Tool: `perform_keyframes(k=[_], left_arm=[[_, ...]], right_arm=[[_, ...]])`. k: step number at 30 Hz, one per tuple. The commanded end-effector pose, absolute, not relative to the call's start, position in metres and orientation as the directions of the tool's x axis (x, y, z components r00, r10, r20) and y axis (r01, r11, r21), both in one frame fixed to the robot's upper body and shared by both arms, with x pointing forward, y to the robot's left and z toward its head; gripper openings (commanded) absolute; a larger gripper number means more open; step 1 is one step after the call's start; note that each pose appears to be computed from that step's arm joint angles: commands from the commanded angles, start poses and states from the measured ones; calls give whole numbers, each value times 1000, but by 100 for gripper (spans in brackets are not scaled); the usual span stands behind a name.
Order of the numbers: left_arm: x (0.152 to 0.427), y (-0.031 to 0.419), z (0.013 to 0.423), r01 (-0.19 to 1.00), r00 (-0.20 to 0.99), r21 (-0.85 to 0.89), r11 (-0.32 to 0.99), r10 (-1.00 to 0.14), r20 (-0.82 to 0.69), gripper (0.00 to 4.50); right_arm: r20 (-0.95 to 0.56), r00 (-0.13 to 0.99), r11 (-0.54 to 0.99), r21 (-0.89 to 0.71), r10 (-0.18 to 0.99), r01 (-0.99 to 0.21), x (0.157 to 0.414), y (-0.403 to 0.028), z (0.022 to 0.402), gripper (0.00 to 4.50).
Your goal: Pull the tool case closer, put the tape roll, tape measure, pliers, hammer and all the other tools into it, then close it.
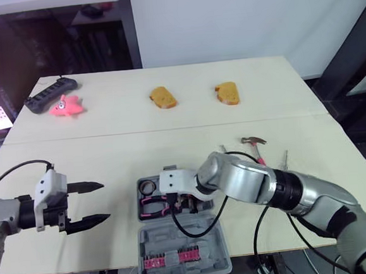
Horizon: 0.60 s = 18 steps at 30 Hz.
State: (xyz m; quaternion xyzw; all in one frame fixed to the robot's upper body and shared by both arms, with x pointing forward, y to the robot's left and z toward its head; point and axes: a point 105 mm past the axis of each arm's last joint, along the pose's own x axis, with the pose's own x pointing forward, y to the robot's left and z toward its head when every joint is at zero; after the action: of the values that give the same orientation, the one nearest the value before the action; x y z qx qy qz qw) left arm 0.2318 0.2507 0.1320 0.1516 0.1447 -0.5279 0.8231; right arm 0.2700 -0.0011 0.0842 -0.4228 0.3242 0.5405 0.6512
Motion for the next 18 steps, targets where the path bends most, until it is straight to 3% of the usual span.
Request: perform_keyframes(k=[1,7,11,12,14,18], left_arm=[[233,251,137,916,397,113,386,-824,-404,447],[235,253,138,911,407,119,394,-820,-403,447],[236,252,138,909,412,119,399,-819,-400,450],[237,252,138,908,413,120,400,-818,-400,450],[238,253,139,907,417,121,403,-817,-399,450],[240,254,138,904,421,120,409,-815,-399,450]], right_arm=[[-863,203,31,-213,462,-977,268,7,83,78],[-864,223,56,-222,450,-973,274,1,76,78],[-848,231,75,-222,478,-972,276,3,81,259],[-835,237,80,-228,497,-970,277,5,86,325],[-809,243,91,-230,535,-969,280,10,96,397],[-769,212,98,-192,603,-976,277,21,106,397]])
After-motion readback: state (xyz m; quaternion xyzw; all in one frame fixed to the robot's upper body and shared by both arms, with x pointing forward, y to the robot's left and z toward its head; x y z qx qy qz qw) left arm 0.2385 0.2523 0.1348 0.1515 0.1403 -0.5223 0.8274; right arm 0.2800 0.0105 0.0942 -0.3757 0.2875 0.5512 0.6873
